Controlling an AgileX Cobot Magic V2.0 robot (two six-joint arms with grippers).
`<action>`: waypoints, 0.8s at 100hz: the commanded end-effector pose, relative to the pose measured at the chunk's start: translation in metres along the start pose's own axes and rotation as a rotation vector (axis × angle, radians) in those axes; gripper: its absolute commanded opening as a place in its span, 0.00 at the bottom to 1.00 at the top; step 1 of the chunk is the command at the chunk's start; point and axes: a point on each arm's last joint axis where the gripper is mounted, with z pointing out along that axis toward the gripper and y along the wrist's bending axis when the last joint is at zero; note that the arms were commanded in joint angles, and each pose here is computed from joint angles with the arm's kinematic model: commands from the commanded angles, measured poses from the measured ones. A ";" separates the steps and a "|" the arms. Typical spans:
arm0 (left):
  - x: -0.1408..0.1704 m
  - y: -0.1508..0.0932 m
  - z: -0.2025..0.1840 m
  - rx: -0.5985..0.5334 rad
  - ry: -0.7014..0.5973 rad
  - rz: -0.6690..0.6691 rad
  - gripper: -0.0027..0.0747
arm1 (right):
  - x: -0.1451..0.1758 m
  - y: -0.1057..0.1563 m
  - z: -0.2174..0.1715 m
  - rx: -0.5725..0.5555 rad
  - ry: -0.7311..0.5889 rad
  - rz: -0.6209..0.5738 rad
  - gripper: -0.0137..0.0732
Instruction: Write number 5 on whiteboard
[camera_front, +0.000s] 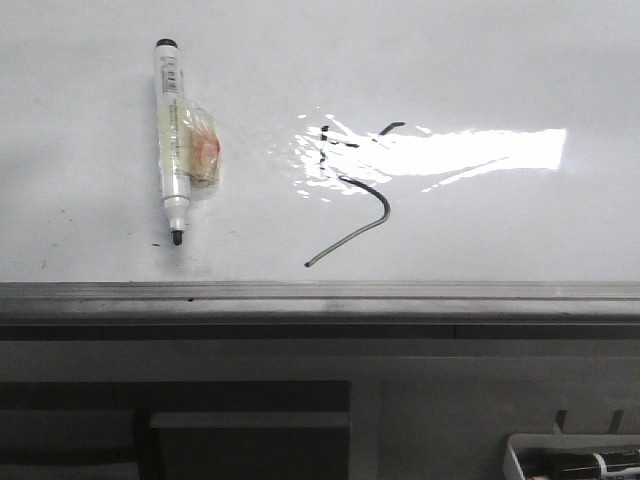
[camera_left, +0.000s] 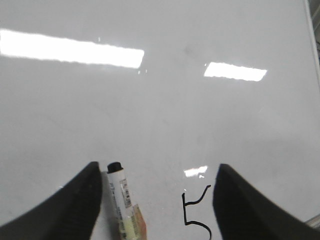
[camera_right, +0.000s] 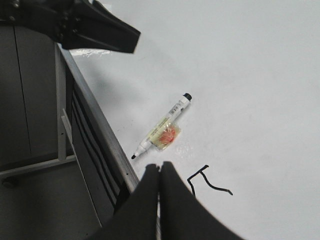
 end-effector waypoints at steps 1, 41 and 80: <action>-0.011 0.003 -0.024 0.005 -0.109 0.109 0.42 | 0.003 -0.004 -0.007 0.096 -0.061 0.011 0.09; 0.025 0.028 -0.078 0.034 -0.208 0.088 0.01 | 0.085 0.013 -0.058 0.545 -0.339 0.018 0.09; 0.030 0.028 -0.078 0.044 -0.193 0.091 0.01 | 0.085 0.023 -0.078 0.566 -0.445 -0.005 0.09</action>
